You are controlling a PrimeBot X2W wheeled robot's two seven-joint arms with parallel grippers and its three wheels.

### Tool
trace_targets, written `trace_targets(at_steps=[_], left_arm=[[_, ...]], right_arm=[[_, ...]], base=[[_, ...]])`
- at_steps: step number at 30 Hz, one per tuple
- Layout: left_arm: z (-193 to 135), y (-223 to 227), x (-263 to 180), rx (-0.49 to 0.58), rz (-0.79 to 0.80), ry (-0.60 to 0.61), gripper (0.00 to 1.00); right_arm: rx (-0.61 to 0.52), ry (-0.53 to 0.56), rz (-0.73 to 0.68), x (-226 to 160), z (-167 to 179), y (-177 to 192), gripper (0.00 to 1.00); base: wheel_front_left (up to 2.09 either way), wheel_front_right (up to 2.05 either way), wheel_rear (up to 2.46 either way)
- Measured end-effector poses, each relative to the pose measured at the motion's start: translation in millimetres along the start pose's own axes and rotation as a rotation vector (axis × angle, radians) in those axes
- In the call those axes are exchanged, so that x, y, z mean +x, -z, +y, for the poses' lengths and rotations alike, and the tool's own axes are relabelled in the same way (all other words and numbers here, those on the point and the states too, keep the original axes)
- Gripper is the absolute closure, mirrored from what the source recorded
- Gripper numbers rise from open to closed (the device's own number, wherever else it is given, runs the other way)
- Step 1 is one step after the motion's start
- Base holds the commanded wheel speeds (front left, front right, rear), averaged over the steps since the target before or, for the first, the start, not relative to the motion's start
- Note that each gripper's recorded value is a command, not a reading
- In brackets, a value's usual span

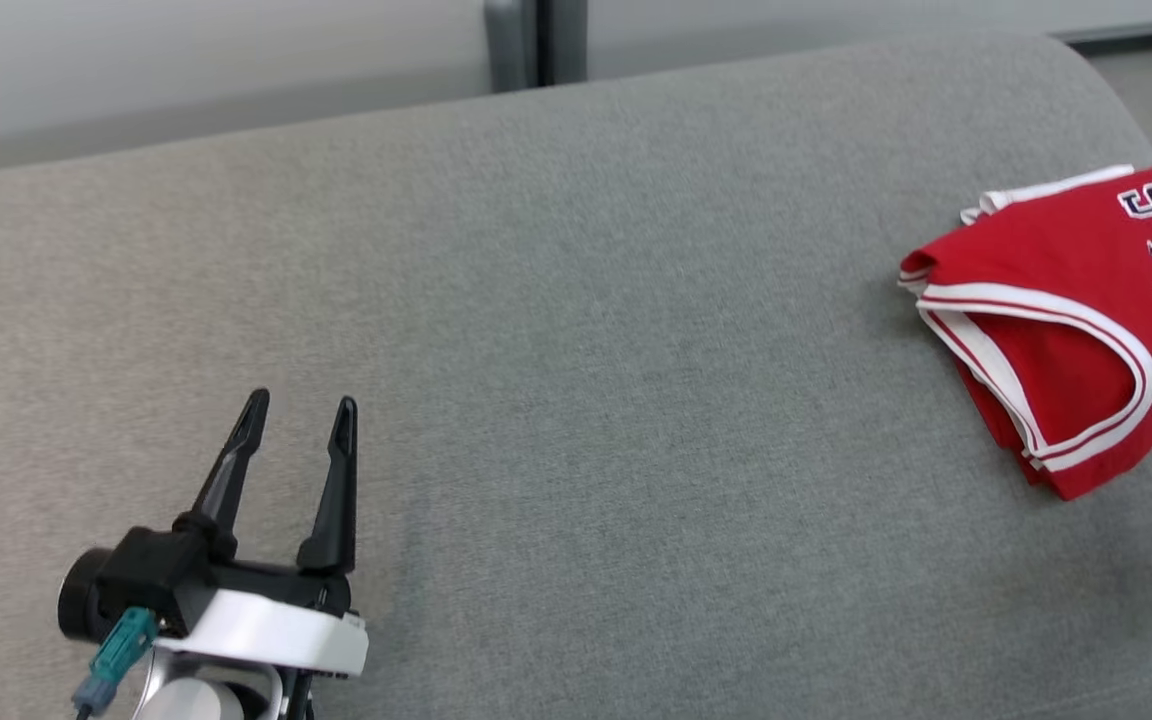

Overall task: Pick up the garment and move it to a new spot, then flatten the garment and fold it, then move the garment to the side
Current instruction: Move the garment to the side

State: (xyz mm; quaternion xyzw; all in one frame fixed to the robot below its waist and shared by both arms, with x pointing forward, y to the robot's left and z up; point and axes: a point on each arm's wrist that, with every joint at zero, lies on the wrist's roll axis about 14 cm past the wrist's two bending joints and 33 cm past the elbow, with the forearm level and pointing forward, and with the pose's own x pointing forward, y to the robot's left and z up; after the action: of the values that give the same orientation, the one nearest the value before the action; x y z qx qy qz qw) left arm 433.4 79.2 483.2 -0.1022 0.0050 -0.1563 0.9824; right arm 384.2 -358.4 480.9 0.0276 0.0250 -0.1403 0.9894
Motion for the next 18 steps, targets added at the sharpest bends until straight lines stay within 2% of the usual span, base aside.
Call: trace_targets(at_steps=[6, 14, 18], left_arm=[[14.5, -14.2, -29.4, 0.004, -0.027, -0.08, 0.0], [40.6, -23.1, -72.3, 0.017, -0.038, -0.194, 0.0], [49.7, -26.8, -93.6, 0.013, -0.046, -0.243, 0.0]], right_arm=[[0.027, -0.13, -0.055, -16.9, 55.2, -10.6, 0.0], [0.058, -0.3, -0.056, -43.4, 128.2, -16.3, 0.0], [0.064, -0.352, -0.047, -57.3, 148.5, -18.2, 0.0]], base=[[0.0, 0.0, 0.0], [0.0, 0.0, 0.0], [0.0, 0.0, 0.0]])
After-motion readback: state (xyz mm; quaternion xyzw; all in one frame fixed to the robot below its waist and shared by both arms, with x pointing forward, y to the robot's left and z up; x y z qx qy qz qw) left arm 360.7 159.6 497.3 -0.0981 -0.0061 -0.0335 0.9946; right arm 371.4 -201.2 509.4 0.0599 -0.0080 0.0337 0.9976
